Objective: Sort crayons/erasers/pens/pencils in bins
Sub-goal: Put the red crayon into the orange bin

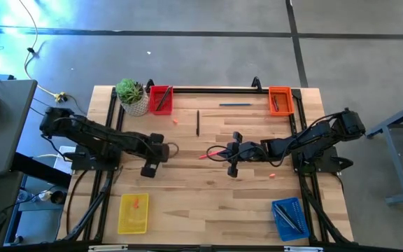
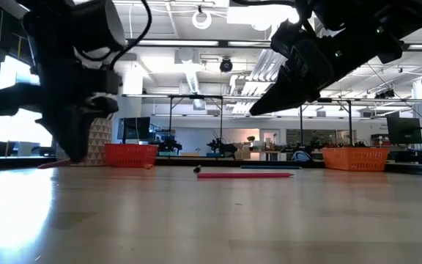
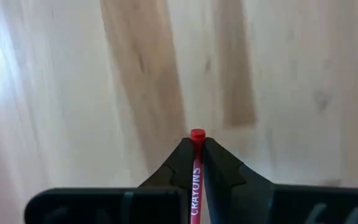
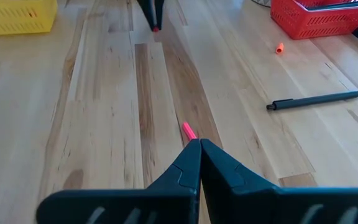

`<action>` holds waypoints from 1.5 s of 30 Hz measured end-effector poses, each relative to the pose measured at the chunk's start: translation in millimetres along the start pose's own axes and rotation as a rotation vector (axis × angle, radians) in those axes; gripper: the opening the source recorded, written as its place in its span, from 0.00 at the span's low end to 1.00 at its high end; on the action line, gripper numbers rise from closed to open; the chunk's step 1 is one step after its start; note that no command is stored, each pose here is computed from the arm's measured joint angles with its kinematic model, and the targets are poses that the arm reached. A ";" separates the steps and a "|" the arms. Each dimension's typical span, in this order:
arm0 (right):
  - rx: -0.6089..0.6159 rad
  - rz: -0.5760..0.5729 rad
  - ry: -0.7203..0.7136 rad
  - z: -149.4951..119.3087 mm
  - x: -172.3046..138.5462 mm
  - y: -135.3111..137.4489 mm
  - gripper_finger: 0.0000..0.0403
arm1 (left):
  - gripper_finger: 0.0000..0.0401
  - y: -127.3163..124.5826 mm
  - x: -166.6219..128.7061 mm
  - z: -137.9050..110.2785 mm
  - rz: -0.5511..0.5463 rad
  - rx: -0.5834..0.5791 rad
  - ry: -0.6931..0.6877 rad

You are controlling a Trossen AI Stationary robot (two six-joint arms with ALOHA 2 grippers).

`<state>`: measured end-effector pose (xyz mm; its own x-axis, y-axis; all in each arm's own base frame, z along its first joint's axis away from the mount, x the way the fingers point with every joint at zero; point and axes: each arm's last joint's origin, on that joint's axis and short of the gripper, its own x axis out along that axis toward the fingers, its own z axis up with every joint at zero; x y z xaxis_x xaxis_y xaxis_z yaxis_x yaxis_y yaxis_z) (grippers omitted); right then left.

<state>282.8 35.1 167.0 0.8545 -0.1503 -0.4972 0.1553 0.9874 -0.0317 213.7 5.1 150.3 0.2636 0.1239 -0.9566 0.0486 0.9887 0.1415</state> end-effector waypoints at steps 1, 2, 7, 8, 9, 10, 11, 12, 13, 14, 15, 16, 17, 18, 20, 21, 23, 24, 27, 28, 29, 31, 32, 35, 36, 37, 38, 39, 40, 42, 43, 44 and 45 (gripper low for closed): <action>0.000 0.000 0.001 0.0 0.0 -0.1 0.00 | 0.01 -0.1 -1.8 0.2 -0.008 -0.012 -0.024; 0.000 0.000 0.001 -0.1 0.0 -0.1 0.00 | 0.01 -0.1 -3.4 1.7 -0.015 -0.028 -0.058; -0.002 -0.001 0.009 -0.9 0.0 -0.2 0.00 | 0.01 2.0 -11.7 14.4 -0.011 -0.141 -0.291; -0.002 -0.001 0.010 -1.0 0.0 -0.1 0.00 | 0.01 2.0 -13.1 17.4 -0.011 -0.157 -0.344; -0.003 -0.002 0.011 -1.2 0.2 -0.1 0.00 | 0.01 2.1 -15.0 20.4 -0.013 -0.171 -0.402; -0.003 -0.002 0.012 -1.6 0.7 -0.1 0.00 | 0.01 2.3 -16.6 23.2 -0.016 -0.184 -0.457; -0.004 -0.003 0.016 -2.5 1.6 0.0 0.00 | 0.01 2.6 -17.8 25.8 -0.016 -0.193 -0.512; -0.005 -0.003 0.020 -3.7 3.0 0.4 0.00 | 0.01 2.7 -18.5 27.4 -0.017 -0.204 -0.559; -0.007 -0.004 0.025 -5.2 4.7 0.7 0.00 | 0.01 3.0 -18.8 28.7 -0.015 -0.220 -0.602; -0.007 -0.004 0.024 -6.4 6.8 1.0 0.00 | 0.01 3.1 -19.2 30.4 -0.012 -0.236 -0.649; -0.006 -0.003 0.021 -7.7 9.3 1.6 0.00 | 0.01 3.4 -19.6 31.4 -0.007 -0.251 -0.695; -0.005 -0.003 0.016 -9.0 12.2 2.3 0.00 | 0.01 3.5 -19.8 32.0 -0.005 -0.262 -0.742; -0.008 -0.001 0.006 -10.0 15.2 2.9 0.00 | 0.01 3.5 -19.5 31.7 -0.006 -0.273 -0.794; -0.014 -0.002 -0.005 -10.9 18.3 3.1 0.00 | 0.01 3.4 -19.1 30.7 -0.007 -0.280 -0.843; -0.022 -0.002 -0.037 -12.6 25.4 3.5 0.00 | 0.01 2.9 -18.3 26.4 -0.009 -0.291 -0.958; -0.028 -0.002 -0.048 -13.8 28.3 4.0 0.00 | 0.01 2.4 -17.9 23.0 -0.010 -0.296 -1.015; -0.032 0.002 -0.086 -15.7 34.9 5.7 0.00 | 0.01 1.7 -18.5 14.8 -0.011 -0.306 -1.133; -0.031 0.003 -0.104 -16.4 37.5 6.3 0.00 | 0.01 1.4 -18.9 10.4 -0.012 -0.311 -1.184; -0.026 0.012 -0.187 -13.6 42.7 7.2 0.00 | 0.01 0.6 -22.2 0.0 -0.029 -0.322 -1.308; -0.018 0.013 -0.216 -11.3 43.0 6.7 0.00 | 0.01 0.5 -23.2 -2.5 -0.032 -0.324 -1.337; -0.007 0.019 -0.249 -8.1 43.0 5.8 0.00 | 0.01 0.4 -24.4 -4.2 -0.036 -0.322 -1.362; 0.013 0.030 -0.311 2.1 43.4 3.6 0.00 | 0.01 0.3 -26.6 -5.1 -0.044 -0.318 -1.391; 0.023 0.040 -0.337 8.7 43.5 2.8 0.00 | 0.01 0.1 -27.2 -4.9 -0.050 -0.313 -1.398; 0.040 0.070 -0.409 33.0 46.5 2.6 0.02 | 0.01 0.1 -28.5 -4.7 -0.056 -0.307 -1.413; 0.042 0.078 -0.424 40.7 48.2 3.5 0.04 | 0.01 0.2 -28.9 -4.7 -0.057 -0.308 -1.416; 0.042 0.081 -0.431 47.7 51.2 4.6 0.06 | 0.01 0.1 -28.8 -4.7 -0.057 -0.308 -1.415; 0.036 0.081 -0.429 53.2 54.5 6.2 0.08 | 0.01 0.0 -29.0 -4.7 -0.058 -0.308 -1.417; 0.033 0.083 -0.419 57.1 58.1 8.2 0.11 | 0.01 -0.1 -29.8 -4.5 -0.067 -0.314 -1.426; 0.030 0.086 -0.411 61.2 62.1 10.7 0.15 | 0.01 -0.2 -30.7 -4.3 -0.074 -0.315 -1.434; 0.016 0.094 -0.400 68.5 69.0 15.7 0.21 | 0.01 -0.7 -30.9 -4.2 -0.087 -0.305 -1.436; 0.003 0.097 -0.395 71.1 71.6 18.6 0.25 | 0.01 -0.8 -31.0 -4.2 -0.091 -0.302 -1.437; -0.002 0.101 -0.403 74.5 74.6 21.8 0.28 | 0.01 -0.8 -31.0 -4.2 -0.091 -0.302 -1.437; -0.003 0.108 -0.410 77.6 76.6 24.6 0.32 | 0.01 -0.8 -31.0 -4.2 -0.092 -0.301 -1.437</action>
<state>390.6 44.0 195.4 0.9923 -0.0531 -0.1117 0.0533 0.9986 -0.0008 201.5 0.8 178.7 0.9895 0.0515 0.1354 -0.0332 0.9904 -0.1339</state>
